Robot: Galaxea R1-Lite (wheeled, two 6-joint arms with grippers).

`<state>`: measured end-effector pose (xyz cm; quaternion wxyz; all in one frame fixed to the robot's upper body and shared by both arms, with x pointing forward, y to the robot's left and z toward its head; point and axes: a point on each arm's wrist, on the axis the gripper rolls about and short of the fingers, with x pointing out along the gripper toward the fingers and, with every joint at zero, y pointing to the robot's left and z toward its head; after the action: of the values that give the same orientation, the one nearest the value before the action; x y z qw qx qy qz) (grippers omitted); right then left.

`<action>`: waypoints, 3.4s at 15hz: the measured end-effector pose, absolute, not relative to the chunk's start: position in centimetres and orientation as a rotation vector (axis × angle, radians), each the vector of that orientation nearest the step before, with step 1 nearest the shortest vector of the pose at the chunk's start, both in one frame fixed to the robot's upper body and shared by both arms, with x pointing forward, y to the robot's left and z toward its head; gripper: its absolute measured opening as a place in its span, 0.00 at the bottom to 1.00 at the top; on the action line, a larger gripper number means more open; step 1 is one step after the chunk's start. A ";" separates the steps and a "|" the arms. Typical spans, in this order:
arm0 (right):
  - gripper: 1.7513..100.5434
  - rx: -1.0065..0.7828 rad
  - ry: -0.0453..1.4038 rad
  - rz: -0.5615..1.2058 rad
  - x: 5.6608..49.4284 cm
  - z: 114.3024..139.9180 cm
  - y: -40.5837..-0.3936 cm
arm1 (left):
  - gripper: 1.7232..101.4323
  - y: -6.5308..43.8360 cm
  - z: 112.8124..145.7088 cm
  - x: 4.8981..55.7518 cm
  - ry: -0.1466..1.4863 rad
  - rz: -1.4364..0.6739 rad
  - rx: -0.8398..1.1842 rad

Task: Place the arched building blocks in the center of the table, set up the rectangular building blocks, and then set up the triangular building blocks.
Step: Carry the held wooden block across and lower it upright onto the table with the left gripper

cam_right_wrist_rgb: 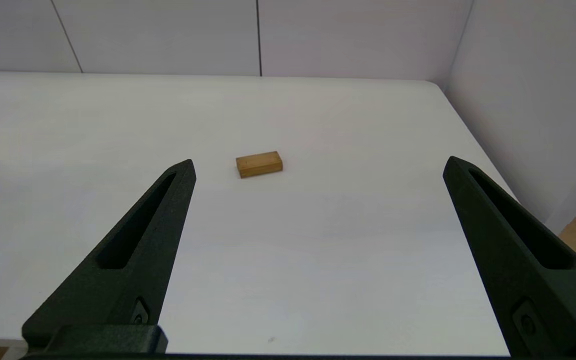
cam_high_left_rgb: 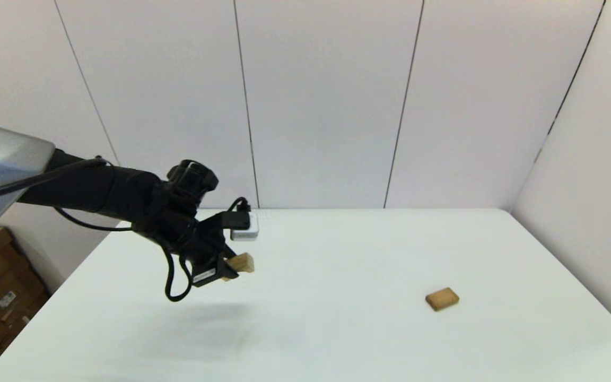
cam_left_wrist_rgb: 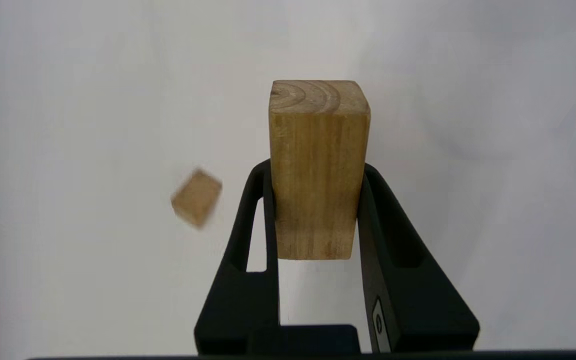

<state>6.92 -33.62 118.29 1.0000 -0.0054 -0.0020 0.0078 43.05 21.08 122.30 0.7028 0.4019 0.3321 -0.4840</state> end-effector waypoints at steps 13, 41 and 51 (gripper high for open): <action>0.97 -0.010 -0.004 0.016 6.9 118.3 -33.6 | 0.25 7.6 118.6 40.3 0.704 -1.375 1.108; 0.97 -0.010 -0.004 0.016 6.9 118.3 -33.6 | 0.25 2.8 115.2 41.0 1.010 -1.268 1.103; 0.97 -0.010 -0.004 0.016 6.9 118.3 -33.6 | 0.25 2.6 114.6 41.3 1.015 -1.242 1.127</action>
<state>6.92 -33.62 118.29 1.0000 -0.0052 -0.0020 0.0078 41.34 2.62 114.63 0.5569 0.4777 0.4299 -0.5262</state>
